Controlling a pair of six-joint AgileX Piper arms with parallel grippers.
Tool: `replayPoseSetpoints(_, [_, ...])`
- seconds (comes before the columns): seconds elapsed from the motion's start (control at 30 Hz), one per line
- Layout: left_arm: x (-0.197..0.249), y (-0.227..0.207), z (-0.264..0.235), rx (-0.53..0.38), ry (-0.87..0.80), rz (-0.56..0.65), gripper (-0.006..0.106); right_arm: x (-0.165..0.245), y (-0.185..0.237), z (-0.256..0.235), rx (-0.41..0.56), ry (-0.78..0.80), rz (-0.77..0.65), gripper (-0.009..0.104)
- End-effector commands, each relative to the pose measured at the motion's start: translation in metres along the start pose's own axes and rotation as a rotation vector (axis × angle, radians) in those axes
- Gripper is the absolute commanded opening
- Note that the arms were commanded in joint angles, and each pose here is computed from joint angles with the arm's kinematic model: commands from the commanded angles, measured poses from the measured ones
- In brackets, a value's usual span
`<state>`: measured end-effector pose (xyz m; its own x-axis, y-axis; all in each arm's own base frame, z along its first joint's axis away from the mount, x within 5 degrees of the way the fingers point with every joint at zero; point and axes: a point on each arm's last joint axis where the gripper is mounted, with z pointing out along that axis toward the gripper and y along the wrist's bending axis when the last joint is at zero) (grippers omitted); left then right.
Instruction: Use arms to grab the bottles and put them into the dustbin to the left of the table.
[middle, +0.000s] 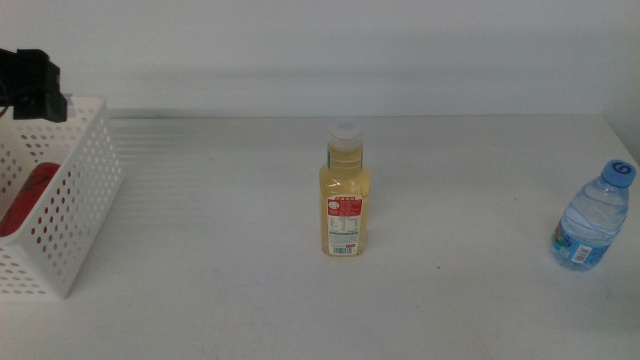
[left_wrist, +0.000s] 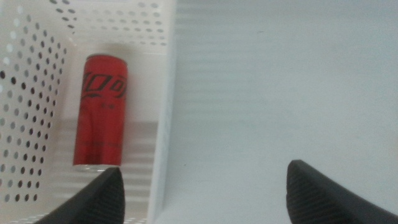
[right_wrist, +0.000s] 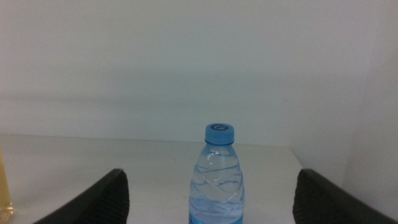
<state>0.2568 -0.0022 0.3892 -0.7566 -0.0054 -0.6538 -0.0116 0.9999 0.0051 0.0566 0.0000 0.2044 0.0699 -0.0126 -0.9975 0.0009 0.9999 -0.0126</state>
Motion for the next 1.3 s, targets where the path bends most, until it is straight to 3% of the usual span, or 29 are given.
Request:
replayPoseSetpoints(0.0, [-0.005,-0.006,-0.022,0.024,-0.114,-0.004,0.081,-0.011,-0.001,-0.003,0.01,-0.11,-0.017,0.076])
replayPoseSetpoints(0.2, [-0.001,-0.029,-0.031,0.083,-0.208,0.061,0.081,-0.011,-0.001,-0.003,0.01,-0.11,-0.017,0.076])
replayPoseSetpoints(0.4, [0.023,-0.05,-0.03,0.207,-0.445,0.023,0.081,-0.011,-0.001,-0.003,0.01,-0.11,-0.017,0.076])
replayPoseSetpoints(0.57, [0.051,-0.063,-0.016,0.296,-0.535,0.046,0.081,-0.011,-0.001,-0.003,0.01,-0.11,-0.017,0.076])
replayPoseSetpoints(0.87, [0.098,-0.085,0.018,0.446,-0.591,0.021,0.081,-0.011,-0.001,-0.003,0.01,-0.11,-0.016,0.076])
replayPoseSetpoints(1.27, [0.148,-0.092,0.044,0.487,-0.514,0.072,0.081,-0.011,-0.001,-0.003,0.01,-0.11,-0.017,0.076])
